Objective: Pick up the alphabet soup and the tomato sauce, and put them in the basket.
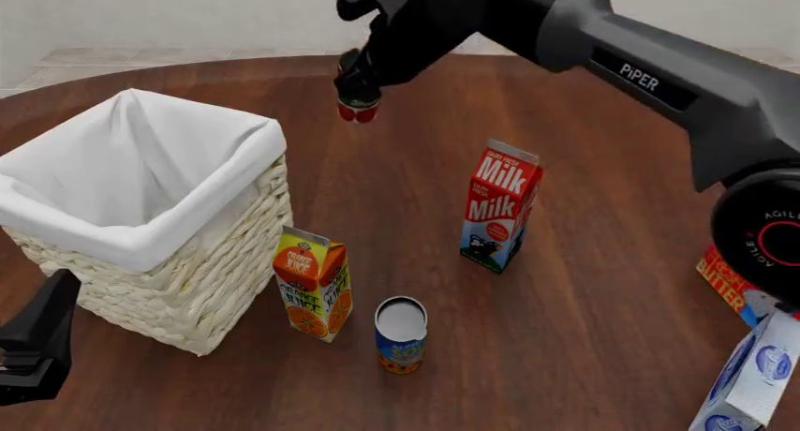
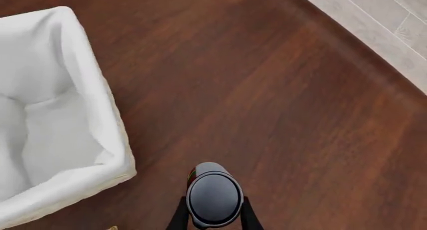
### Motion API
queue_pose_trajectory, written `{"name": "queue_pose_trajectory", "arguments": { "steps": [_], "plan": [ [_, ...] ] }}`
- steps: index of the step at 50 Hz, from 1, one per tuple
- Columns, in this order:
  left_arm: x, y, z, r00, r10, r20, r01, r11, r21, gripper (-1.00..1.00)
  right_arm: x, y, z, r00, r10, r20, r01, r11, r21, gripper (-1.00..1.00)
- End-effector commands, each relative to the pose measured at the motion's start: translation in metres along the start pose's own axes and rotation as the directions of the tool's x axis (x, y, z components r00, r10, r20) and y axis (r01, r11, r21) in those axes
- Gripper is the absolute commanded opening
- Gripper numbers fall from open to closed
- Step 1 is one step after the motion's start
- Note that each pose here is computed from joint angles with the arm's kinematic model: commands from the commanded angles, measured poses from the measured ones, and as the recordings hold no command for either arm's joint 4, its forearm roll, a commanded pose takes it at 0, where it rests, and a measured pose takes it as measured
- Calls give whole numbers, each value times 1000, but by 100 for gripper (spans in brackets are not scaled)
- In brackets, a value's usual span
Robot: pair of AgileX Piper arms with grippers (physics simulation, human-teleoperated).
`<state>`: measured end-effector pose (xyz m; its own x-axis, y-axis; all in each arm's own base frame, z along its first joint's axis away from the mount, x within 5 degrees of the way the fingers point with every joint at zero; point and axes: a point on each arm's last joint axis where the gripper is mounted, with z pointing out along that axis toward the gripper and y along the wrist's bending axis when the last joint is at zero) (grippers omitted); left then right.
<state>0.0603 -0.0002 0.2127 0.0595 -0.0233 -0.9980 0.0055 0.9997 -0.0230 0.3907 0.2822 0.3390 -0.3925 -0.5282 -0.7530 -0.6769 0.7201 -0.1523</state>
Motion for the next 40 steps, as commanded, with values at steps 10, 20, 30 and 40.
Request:
{"name": "queue_pose_trajectory", "arguments": {
  "steps": [10, 20, 30, 40],
  "plan": [
    [0, 0, 0, 1000, 1, 0, -1, 1000, 0, 100, -24, 12, -43, 997, -4, 74, 5, 1000, -14, -100],
    [0, 0, 0, 1000, 1, 0, -1, 1000, 0, 100, -33, 26, -63, 994, -22, 106, 26, 999, -36, -100],
    [0, 0, 0, 1000, 0, 3, 0, 1000, -1, 100, -40, 40, -82, 990, -45, 134, 54, 997, -58, -100],
    [0, 0, 0, 1000, 0, 4, 0, 1000, -1, 100, -45, 56, -99, 985, -66, 162, 80, 993, -84, -100]
  ]
}}
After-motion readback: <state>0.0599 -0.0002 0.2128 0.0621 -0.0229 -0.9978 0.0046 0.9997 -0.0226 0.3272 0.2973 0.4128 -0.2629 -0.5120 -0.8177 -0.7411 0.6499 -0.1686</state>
